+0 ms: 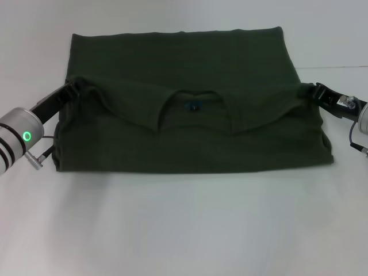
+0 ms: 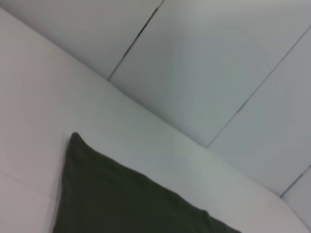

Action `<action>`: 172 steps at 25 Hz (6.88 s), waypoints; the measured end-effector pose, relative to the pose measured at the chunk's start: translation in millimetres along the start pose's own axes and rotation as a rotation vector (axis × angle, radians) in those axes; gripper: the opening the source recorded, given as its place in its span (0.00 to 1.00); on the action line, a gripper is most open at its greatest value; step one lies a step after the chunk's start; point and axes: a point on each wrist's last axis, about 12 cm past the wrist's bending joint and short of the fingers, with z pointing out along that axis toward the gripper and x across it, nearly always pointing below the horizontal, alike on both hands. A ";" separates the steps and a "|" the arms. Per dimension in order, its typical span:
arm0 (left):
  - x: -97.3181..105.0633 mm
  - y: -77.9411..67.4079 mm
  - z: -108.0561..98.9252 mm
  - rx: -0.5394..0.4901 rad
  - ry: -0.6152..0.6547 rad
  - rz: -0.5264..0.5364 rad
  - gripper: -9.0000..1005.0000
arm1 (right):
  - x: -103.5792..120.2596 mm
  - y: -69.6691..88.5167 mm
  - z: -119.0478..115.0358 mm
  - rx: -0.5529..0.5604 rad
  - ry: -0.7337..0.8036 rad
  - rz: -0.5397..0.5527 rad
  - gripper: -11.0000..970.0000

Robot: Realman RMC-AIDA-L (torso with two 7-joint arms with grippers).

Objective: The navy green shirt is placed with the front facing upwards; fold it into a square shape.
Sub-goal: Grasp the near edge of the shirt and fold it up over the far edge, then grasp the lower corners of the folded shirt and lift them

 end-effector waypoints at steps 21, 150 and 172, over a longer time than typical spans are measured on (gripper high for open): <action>6.5 9.2 -8.7 -0.044 -0.102 -0.034 0.44 | 5.0 -3.3 -0.5 -0.010 -0.064 -0.031 0.49; -33.6 17.4 -28.5 -0.080 0.650 0.231 0.03 | -79.2 -27.8 -82.7 0.056 0.396 0.030 0.97; -33.8 16.4 -29.2 -0.058 0.663 0.262 0.03 | -52.1 14.3 -23.2 0.214 0.595 -0.086 0.97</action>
